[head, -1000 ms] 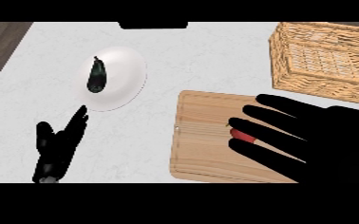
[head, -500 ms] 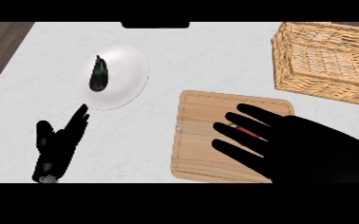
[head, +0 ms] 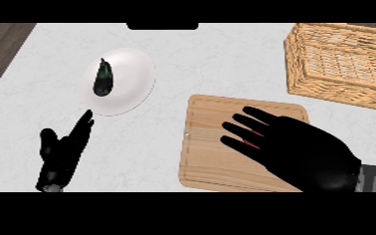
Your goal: Pick the bell pepper from the cutting board and place it in the basket
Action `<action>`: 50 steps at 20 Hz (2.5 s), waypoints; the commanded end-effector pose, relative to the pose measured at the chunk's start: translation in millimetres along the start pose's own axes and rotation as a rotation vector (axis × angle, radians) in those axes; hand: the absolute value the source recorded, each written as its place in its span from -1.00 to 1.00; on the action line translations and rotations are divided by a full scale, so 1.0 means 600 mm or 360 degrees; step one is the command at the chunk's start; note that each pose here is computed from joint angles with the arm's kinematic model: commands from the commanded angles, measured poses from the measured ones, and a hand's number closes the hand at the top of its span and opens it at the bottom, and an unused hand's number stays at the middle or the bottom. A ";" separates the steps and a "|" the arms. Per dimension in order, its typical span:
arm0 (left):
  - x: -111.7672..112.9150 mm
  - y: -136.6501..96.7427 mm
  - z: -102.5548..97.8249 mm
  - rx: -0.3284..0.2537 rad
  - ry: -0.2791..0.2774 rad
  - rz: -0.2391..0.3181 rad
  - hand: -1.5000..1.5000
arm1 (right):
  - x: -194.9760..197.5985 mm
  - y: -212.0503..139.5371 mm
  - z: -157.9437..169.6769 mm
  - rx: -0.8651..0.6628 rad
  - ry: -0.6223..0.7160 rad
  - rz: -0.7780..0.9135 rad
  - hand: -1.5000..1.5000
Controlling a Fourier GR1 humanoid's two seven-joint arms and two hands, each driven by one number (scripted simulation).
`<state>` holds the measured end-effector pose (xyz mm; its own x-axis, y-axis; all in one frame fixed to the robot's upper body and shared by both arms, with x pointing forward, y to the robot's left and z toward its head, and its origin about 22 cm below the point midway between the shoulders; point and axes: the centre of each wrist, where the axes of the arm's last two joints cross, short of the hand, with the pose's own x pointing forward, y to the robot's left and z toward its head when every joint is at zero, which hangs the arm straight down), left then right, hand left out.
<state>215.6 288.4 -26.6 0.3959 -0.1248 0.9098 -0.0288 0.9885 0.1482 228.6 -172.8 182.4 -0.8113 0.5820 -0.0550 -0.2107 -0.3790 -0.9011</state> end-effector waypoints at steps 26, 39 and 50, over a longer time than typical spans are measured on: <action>-0.015 0.016 0.009 0.0039 0.0256 -0.0002 0.00 | -0.042 0.157 -0.111 0.0123 0.0075 0.0144 -1.00; -0.061 0.004 0.018 0.0026 0.0243 0.0017 0.00 | -0.048 0.196 -0.141 0.0048 0.0067 0.0082 -1.00; -0.034 0.004 0.008 0.0010 0.0220 0.0007 0.00 | -0.068 0.181 -0.151 -0.0040 -0.0051 0.0335 1.00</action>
<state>212.6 293.7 -24.0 0.3997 -0.1265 0.9079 -0.0348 0.9876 0.1529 281.9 -175.8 48.6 -0.8394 0.5089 -0.1907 -0.0868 -0.4718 -0.8774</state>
